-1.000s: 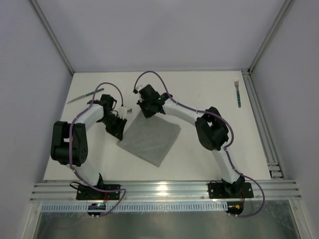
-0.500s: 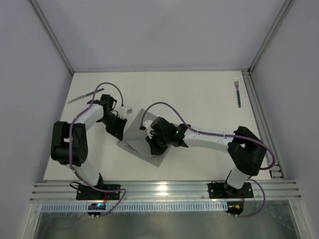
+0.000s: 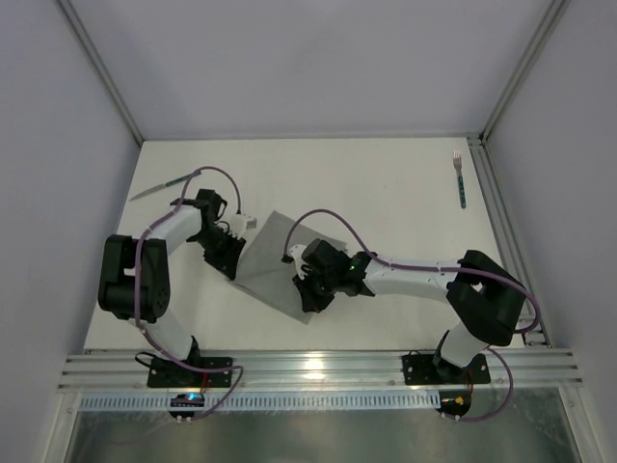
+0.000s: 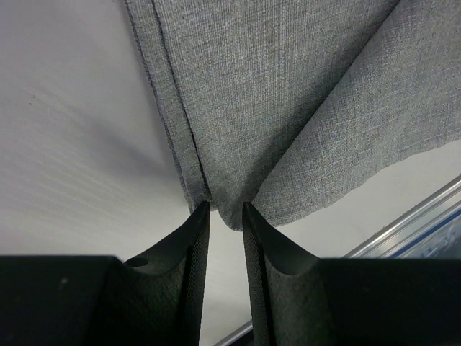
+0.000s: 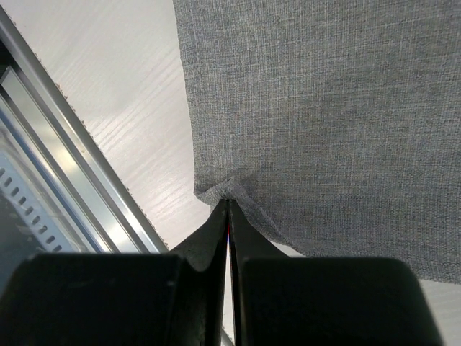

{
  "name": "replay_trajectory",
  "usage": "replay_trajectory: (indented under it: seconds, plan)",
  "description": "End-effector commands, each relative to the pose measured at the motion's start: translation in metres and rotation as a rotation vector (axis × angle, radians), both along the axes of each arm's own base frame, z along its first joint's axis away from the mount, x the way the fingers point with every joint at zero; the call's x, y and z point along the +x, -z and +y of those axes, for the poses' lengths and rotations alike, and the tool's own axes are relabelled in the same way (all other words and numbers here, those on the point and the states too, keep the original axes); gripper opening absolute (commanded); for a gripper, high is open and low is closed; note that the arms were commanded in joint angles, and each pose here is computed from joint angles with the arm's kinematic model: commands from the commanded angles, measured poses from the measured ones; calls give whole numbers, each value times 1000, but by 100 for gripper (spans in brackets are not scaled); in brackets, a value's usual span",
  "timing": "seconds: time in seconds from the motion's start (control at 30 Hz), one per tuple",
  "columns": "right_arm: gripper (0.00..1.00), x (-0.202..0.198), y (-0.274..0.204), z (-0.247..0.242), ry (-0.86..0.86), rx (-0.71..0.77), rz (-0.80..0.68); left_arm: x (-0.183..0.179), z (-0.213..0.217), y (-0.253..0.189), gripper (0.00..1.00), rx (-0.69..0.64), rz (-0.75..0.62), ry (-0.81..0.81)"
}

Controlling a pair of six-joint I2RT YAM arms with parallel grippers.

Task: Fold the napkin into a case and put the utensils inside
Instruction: Fold the top corner of the square-folded napkin at the center of the board, then smooth out the upper triangle-folded napkin at the center of the board.

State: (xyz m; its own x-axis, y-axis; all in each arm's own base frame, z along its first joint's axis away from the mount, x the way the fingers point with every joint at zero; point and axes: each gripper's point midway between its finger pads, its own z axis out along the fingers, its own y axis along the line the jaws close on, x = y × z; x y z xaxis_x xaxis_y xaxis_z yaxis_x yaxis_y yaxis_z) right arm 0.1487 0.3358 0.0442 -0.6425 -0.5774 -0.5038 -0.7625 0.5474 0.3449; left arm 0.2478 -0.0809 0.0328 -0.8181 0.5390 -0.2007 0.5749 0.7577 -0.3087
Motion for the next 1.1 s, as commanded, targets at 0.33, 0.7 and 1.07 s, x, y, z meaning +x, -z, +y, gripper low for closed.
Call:
replay_trajectory:
  seconds: [0.33, 0.7, 1.07]
  plan:
    - [4, 2, -1, 2, -19, 27, -55, -11, -15, -37, 27, -64, -92, 89]
    - [38, 25, -42, 4, 58, 86, -120, -15, -16, 4, 27, 102, -82, 151]
    - [28, 111, -29, -68, 477, 135, -6, -22, -17, 15, 26, 138, -95, 184]
